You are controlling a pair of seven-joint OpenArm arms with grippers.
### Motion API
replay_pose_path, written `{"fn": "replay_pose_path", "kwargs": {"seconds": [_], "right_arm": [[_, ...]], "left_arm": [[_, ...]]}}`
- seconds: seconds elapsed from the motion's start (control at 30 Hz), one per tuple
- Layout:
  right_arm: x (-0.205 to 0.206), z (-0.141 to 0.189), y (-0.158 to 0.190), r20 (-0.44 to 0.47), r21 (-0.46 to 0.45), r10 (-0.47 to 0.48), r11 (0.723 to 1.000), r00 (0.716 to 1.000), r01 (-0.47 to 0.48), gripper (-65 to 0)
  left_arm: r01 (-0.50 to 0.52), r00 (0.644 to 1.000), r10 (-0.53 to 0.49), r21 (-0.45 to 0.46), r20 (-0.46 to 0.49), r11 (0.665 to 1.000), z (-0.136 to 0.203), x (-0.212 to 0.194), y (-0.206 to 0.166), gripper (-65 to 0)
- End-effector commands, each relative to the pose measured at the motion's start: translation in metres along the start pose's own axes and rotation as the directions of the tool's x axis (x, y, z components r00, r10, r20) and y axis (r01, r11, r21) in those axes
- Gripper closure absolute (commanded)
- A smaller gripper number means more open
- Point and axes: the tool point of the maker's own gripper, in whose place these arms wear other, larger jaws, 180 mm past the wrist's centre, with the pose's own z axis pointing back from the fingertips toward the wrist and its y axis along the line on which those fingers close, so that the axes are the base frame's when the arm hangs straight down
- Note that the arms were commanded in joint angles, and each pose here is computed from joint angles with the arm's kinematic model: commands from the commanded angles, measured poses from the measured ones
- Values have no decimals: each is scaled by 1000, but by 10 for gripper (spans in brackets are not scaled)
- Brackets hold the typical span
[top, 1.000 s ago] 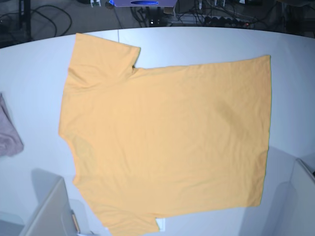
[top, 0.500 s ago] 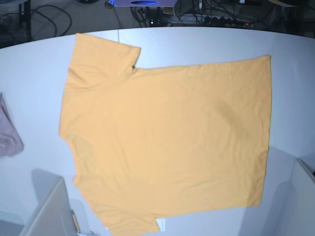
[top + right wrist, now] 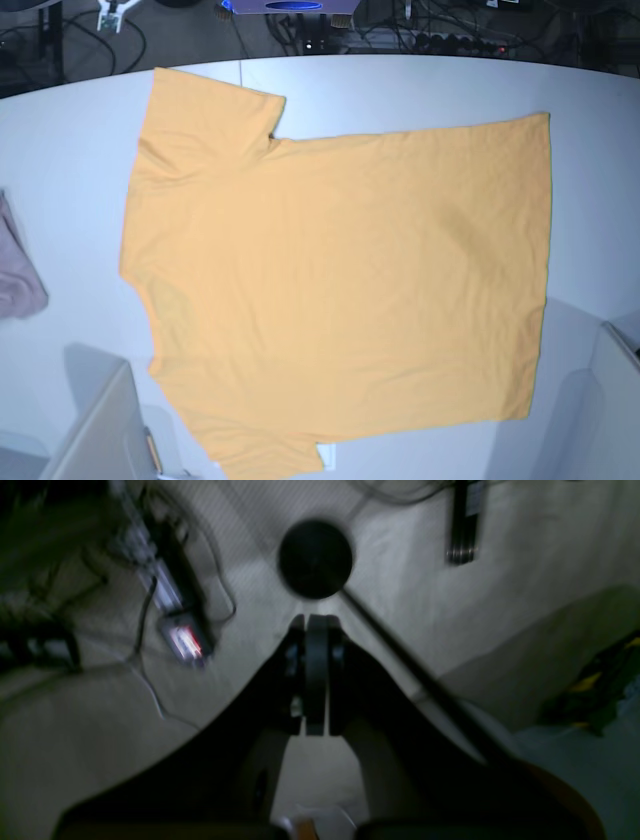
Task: Fold the T-shirt properly
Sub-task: 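Move both grippers down to the shirt's shoulder corners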
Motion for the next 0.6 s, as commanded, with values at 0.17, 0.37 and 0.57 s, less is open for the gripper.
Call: {"fn": "replay_pose_path", "kwargs": {"seconds": [0.17,0.37,0.57], "right_arm": [[73,39,-24,193,-49,13,999,981,-4,0],[159,36,-4,357,67,75,992,931,-106,0],[226,42,-8,398,81,120,983,910,-166,0]], "left_arm": [[-23,994,18,52,105,998,23,40,13,0],[-81,971,51,122,234,989,23,87,29,0],[-106,933,55,128,355,986,10,133,33,0]]}}
